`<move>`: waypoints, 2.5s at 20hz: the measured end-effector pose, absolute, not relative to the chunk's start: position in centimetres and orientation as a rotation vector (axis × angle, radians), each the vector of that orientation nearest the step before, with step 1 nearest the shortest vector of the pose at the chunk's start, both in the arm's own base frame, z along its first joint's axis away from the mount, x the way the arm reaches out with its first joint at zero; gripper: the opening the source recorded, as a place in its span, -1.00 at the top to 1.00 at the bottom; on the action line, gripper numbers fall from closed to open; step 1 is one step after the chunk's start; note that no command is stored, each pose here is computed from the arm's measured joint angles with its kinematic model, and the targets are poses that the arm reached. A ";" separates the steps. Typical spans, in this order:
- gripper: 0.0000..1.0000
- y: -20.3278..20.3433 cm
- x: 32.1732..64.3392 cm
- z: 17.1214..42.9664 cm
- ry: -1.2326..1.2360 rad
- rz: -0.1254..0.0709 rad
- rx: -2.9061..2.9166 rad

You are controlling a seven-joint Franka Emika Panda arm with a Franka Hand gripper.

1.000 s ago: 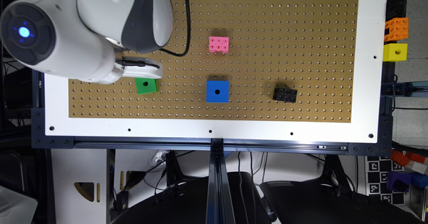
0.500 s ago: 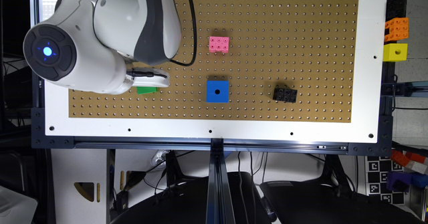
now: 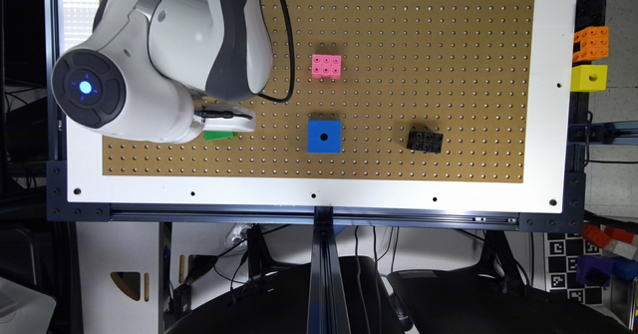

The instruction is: Pick up green block.

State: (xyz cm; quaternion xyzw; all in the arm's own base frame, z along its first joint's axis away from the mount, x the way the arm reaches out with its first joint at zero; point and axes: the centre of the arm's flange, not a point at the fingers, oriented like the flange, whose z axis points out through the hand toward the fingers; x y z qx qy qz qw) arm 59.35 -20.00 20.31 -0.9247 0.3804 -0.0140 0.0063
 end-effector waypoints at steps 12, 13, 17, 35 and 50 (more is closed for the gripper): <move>-1.00 -20.1 59.5 17.5 1.191 -0.050 -2.891; -1.00 -20.0 59.5 17.5 1.191 -0.050 -2.891; 1.00 -20.0 59.6 17.5 1.189 -0.053 -2.892; 1.00 -20.1 59.7 18.6 1.190 -0.058 -2.892; 1.00 -20.1 59.5 27.5 1.190 -0.043 -2.898</move>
